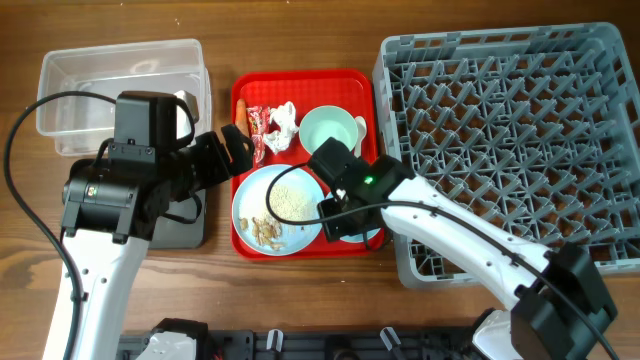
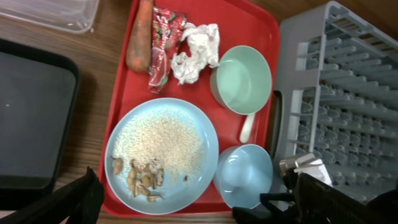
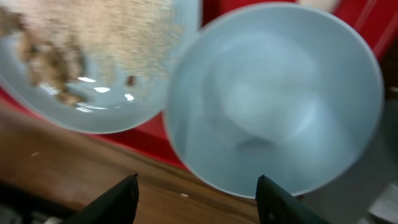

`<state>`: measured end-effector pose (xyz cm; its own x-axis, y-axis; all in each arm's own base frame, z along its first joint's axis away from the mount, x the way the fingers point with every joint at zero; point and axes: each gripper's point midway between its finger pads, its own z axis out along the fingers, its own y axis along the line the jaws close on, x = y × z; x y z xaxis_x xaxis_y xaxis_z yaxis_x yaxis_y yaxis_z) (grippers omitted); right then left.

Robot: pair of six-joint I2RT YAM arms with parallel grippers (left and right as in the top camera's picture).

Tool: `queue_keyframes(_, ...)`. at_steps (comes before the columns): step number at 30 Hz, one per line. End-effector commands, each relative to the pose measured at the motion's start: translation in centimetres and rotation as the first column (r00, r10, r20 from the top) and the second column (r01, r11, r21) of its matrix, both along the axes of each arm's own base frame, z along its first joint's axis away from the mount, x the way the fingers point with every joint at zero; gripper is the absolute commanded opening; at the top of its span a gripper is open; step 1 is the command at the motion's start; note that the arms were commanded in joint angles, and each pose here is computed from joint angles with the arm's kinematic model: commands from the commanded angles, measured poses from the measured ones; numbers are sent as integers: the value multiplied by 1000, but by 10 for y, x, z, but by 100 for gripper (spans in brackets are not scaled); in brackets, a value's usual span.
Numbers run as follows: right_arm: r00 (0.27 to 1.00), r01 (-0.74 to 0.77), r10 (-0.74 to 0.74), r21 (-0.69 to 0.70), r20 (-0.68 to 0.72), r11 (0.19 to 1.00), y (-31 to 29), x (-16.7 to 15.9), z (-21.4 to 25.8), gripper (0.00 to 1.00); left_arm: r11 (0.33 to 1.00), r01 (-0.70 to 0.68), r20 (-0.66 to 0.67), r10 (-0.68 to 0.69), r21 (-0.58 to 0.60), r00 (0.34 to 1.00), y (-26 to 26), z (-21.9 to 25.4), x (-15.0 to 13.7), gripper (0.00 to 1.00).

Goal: Sort waste into correct bins and load items into the dishwasher rack
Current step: 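Grasp the light-blue bowl on the tray with the right gripper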

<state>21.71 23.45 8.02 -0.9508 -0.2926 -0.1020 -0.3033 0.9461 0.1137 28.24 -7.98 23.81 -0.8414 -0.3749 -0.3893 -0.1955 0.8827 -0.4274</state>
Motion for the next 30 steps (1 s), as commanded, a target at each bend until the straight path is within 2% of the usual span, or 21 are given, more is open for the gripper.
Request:
queue_keyframes(1, 978, 127, -111, -84, 178, 988, -24, 43, 3, 66, 998, -39, 8, 39, 43, 999, 9, 0, 2, 100)
queue_keyframes(5, 947, -57, 75, -69, 313, 996, -22, 88, 12, 68, 998, -39, 8, 39, 43, 999, 9, 0, 2, 100)
queue_keyframes(8, 928, -163, 175, -65, 330, 985, -26, 103, 12, 68, 998, -39, 8, 38, 43, 999, 9, 0, 2, 100)
queue_keyframes(10, 929, -193, 212, -90, 303, 977, -33, 107, 1, 68, 998, -38, 6, 38, 44, 999, 9, 0, 2, 100)
queue_keyframes(11, 922, -265, 275, -77, 271, 961, -29, 103, -8, 69, 998, -38, 4, 38, 44, 999, 9, 0, 1, 100)
queue_keyframes(13, 898, -392, 385, -9, 215, 920, -16, 91, -23, 70, 998, -38, 4, 38, 44, 999, 9, 0, 1, 100)
queue_keyframes(15, 901, -409, 398, 38, 172, 912, -9, 83, -33, 70, 998, -38, 4, 38, 44, 999, 9, 0, 1, 100)
queue_keyframes(17, 907, -408, 399, 47, 132, 912, -9, 79, -45, 61, 998, -38, 4, 38, 44, 999, 9, 0, 1, 100)
queue_keyframes(19, 911, -406, 401, 41, 95, 913, -11, 76, -56, 59, 998, -38, 4, 38, 44, 999, 9, 0, 1, 100)
queue_keyframes(21, 915, -401, 399, 34, 60, 915, -14, 72, -65, 41, 998, -38, 4, 38, 44, 999, 9, 0, 1, 100)
queue_keyframes(22, 916, -399, 397, 32, 53, 916, -15, 70, -66, 37, 998, -38, 4, 38, 44, 999, 9, 0, 1, 100)
queue_keyframes(23, 923, -383, 382, 18, 52, 923, -18, 72, -66, 27, 998, -38, 4, 38, 44, 999, 9, 0, 1, 100)
queue_keyframes(25, 939, -335, 337, -44, 62, 941, -28, 78, -64, 20, 998, -38, 4, 38, 44, 999, 9, 0, 1, 100)
queue_keyframes(27, 949, -298, 306, -104, 75, 949, -39, 81, -57, 8, 998, -38, 4, 38, 44, 999, 9, 0, 1, 100)
queue_keyframes(28, 949, -295, 304, -103, 82, 950, -41, 80, -50, 4, 998, -38, 4, 38, 44, 999, 9, 0, 1, 100)
queue_keyframes(30, 950, -278, 288, -89, 119, 956, -40, 81, -33, 4, 998, -38, 4, 38, 44, 999, 9, 0, 1, 100)
